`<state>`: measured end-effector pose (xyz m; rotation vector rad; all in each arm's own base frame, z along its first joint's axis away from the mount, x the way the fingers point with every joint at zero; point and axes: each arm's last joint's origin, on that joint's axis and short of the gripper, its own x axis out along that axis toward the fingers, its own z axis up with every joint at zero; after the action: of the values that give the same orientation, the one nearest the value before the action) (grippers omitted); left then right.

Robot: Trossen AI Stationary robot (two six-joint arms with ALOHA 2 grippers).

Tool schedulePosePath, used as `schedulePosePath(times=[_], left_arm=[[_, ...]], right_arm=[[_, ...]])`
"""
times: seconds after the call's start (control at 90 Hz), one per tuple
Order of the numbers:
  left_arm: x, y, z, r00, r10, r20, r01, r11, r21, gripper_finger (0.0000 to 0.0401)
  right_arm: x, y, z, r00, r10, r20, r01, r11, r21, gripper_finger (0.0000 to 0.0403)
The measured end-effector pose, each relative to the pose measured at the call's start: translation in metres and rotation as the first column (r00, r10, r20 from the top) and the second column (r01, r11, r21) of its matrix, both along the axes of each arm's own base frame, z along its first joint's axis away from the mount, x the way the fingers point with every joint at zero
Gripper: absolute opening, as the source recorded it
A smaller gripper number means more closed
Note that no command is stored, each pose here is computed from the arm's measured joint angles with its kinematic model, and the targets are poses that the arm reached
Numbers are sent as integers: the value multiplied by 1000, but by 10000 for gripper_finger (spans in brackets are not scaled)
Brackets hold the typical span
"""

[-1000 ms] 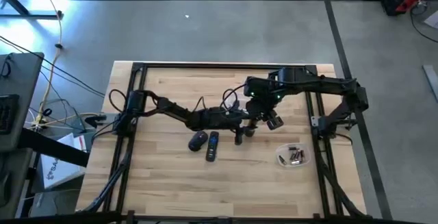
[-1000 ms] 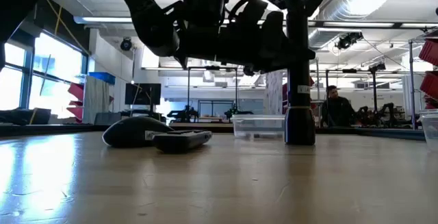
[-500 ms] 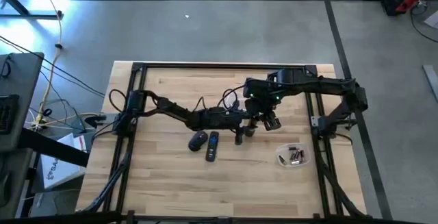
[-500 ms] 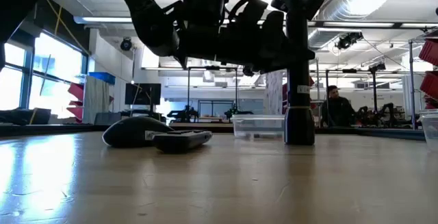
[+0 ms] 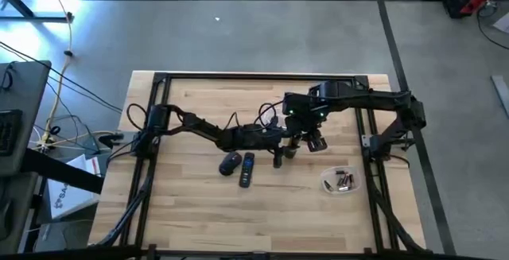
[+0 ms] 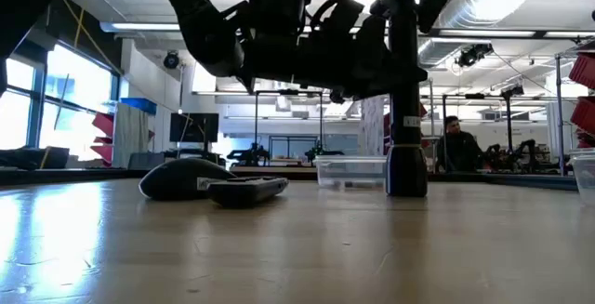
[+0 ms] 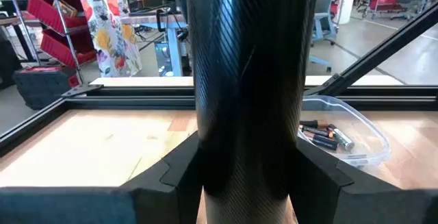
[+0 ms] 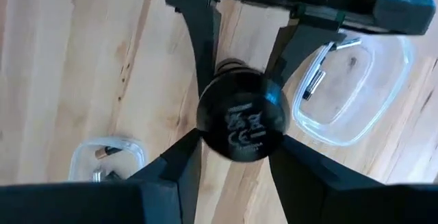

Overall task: Insert battery
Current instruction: Close the flashlight battery compartment

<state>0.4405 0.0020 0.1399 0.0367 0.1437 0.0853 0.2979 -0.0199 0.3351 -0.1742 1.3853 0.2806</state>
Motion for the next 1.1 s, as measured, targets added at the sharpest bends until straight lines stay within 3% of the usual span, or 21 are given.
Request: schedulePosePath(times=[0.222,0.456,0.611,1.1], left_arm=[[0,0,0,1000,2,0,-2,1000,0,146],[0,0,0,1000,2,0,-2,1000,-1,146],[0,0,0,1000,2,0,-2,1000,-1,146],[0,0,0,1000,-6,0,6,1000,-2,146]], right_arm=[[-6,-1,0,998,-11,-60,8,999,-50,146],[-6,-3,19,1000,-13,-4,13,994,-113,221],[-5,-2,27,995,90,43,-84,989,-125,255],[4,7,25,963,243,119,-228,965,-130,224]])
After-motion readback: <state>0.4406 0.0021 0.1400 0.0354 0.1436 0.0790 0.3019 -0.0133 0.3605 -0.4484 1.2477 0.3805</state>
